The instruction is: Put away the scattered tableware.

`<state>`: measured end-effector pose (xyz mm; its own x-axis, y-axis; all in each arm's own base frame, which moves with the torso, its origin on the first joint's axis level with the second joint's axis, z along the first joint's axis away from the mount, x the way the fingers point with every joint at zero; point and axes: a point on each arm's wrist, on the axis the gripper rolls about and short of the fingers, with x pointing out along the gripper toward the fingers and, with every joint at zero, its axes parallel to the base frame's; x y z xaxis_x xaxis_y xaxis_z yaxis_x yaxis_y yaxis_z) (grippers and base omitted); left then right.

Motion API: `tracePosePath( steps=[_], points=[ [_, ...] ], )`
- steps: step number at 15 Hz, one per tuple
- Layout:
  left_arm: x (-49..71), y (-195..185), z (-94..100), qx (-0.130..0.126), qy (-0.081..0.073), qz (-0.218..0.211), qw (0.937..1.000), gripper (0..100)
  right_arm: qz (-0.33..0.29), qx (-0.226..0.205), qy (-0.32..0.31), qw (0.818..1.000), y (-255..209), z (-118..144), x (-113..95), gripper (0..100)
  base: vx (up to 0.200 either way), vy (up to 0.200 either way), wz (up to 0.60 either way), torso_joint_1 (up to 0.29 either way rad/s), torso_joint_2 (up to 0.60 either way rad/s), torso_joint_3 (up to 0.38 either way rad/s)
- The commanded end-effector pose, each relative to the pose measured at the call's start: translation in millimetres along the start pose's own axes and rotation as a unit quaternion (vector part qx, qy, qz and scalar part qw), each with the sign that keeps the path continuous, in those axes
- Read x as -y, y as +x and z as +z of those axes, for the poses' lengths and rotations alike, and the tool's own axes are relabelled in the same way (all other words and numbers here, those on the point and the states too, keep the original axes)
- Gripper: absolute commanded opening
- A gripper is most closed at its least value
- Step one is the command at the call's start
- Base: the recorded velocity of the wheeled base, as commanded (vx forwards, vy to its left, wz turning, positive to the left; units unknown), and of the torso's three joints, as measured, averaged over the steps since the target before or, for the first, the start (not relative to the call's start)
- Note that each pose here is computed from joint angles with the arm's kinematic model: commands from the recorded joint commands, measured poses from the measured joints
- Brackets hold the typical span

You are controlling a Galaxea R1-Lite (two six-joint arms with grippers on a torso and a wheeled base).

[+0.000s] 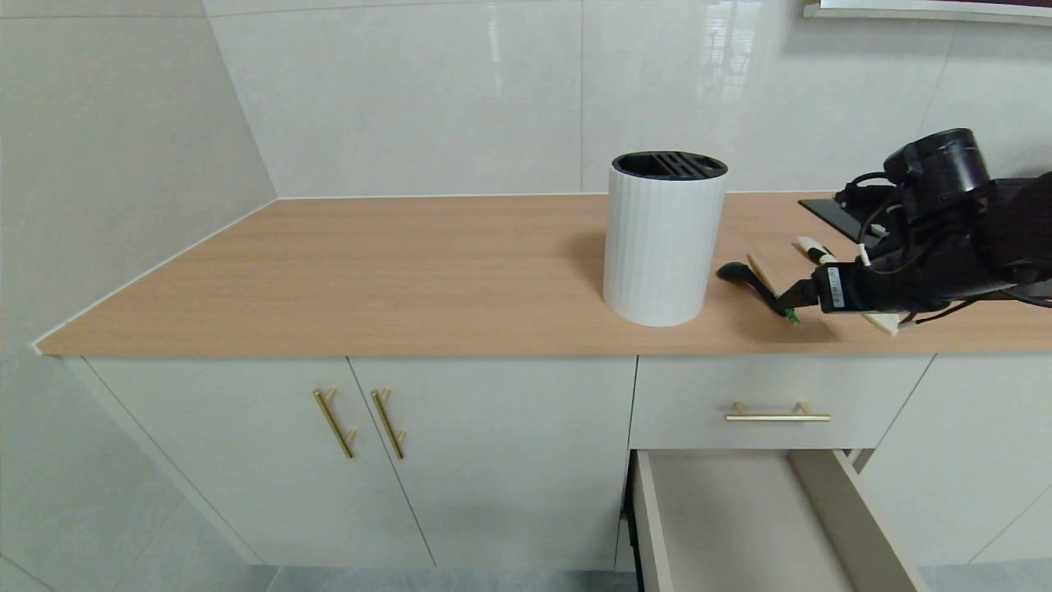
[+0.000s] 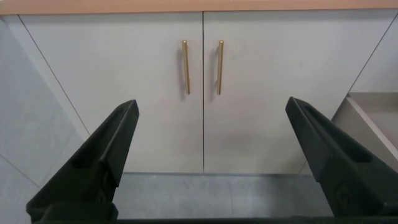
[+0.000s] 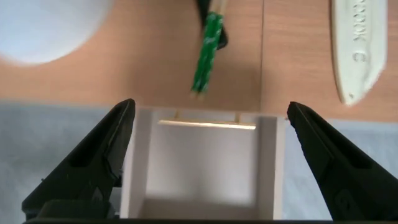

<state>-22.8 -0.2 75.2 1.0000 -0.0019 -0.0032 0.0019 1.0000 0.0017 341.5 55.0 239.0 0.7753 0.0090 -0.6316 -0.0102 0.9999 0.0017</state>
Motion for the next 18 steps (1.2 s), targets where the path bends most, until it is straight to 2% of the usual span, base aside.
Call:
tracePosePath(
  steps=[1,5,18],
  points=[
    [0.0,0.0,0.0,0.0,0.0,0.0,1.0,100,-0.013,-0.028,-0.01,0.999,38.0,-1.7,-13.4,100,0.0,0.0,0.0,0.0,0.0,0.0],
    [0.0,0.0,0.0,0.0,0.0,0.0,1.0,100,-0.009,-0.031,-0.015,0.999,43.3,-4.7,-25.4,100,0.0,0.0,0.0,0.0,0.0,0.0],
    [0.0,0.1,0.0,-0.001,0.0,0.0,1.0,100,-0.042,-0.014,-0.006,0.999,55.4,-1.5,-25.7,100,0.0,0.0,0.0,0.0,0.0,0.0]
  ],
)
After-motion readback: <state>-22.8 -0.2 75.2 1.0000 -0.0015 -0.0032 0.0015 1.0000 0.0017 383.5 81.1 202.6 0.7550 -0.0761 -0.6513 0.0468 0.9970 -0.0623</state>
